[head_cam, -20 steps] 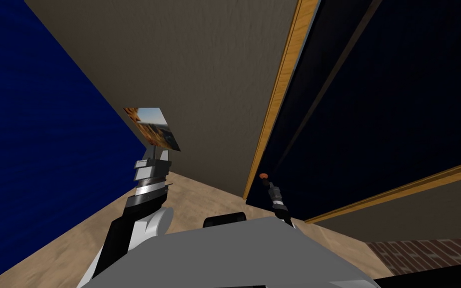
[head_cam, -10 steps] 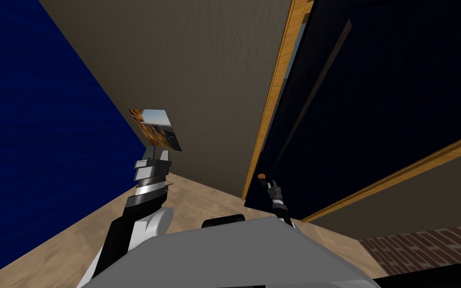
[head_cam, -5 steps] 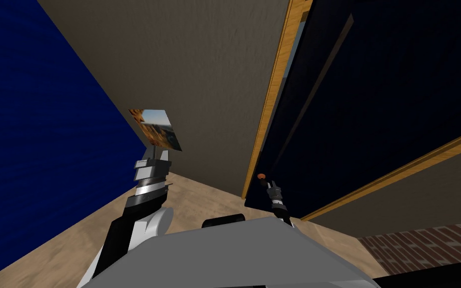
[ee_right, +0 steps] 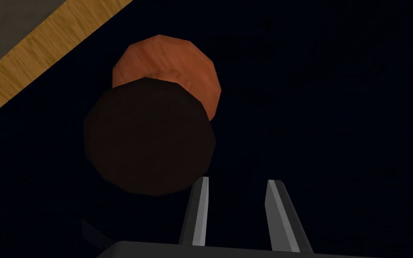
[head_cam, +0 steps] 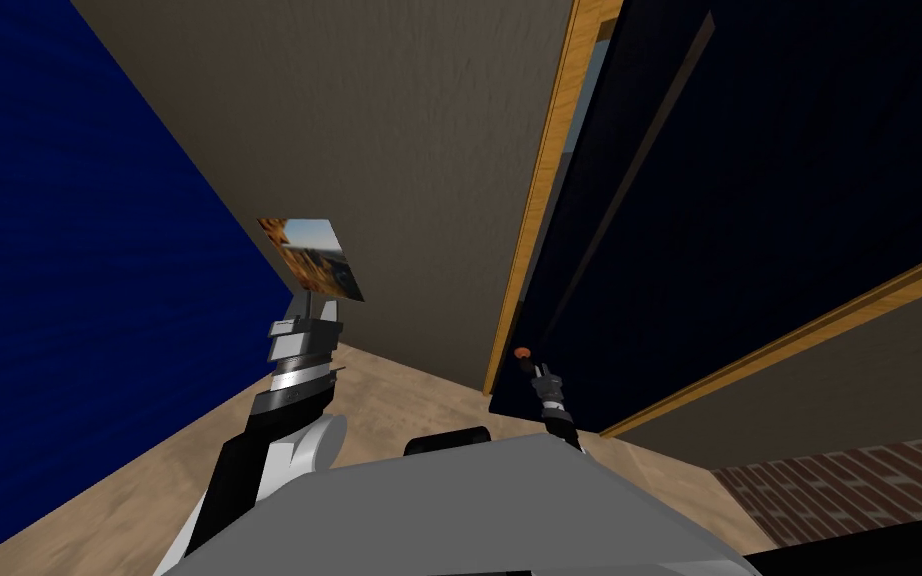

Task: Pull the door open

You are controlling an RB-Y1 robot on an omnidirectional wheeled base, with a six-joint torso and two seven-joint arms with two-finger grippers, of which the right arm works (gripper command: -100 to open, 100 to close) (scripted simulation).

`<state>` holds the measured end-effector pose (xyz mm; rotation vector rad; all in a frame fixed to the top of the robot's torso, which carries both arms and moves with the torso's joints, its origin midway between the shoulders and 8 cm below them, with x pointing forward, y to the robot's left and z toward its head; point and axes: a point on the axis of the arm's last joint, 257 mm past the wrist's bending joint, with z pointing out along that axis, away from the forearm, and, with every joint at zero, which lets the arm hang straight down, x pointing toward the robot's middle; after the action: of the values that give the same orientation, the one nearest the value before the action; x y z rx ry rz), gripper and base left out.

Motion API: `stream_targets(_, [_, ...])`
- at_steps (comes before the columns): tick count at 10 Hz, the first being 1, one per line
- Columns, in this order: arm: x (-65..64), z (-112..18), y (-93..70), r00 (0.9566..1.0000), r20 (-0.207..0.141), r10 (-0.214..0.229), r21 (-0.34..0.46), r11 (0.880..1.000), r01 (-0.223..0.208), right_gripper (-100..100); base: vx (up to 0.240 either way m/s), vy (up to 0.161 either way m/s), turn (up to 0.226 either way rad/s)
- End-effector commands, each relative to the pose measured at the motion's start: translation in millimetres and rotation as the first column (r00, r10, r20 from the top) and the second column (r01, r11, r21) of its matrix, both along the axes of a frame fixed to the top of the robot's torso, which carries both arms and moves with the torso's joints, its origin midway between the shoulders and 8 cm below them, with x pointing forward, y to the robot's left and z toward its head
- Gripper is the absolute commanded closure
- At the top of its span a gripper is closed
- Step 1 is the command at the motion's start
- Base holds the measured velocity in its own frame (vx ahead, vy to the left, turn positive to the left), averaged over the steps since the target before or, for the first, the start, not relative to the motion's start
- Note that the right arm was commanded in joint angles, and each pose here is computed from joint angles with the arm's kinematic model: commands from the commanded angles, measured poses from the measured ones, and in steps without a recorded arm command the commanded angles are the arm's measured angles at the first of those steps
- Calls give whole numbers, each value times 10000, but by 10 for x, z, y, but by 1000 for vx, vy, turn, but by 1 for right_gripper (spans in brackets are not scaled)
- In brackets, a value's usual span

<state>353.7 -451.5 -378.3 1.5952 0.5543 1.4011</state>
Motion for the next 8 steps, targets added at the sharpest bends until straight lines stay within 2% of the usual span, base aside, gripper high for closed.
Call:
stream_targets(1, [34,-66,154,9997,56,218,663,9976,-221,-100,-33,-2,23])
stream_targets(4, [35,-71,173,9995,229,223,1207,9924,-249,-100,-22,0,-1])
stream_targets(7, [38,-81,213,9985,506,202,2098,9773,-305,-100,-32,5,12])
stream_targets(8, [39,-86,232,9978,634,182,2507,9675,-336,-100,-23,2,-5])
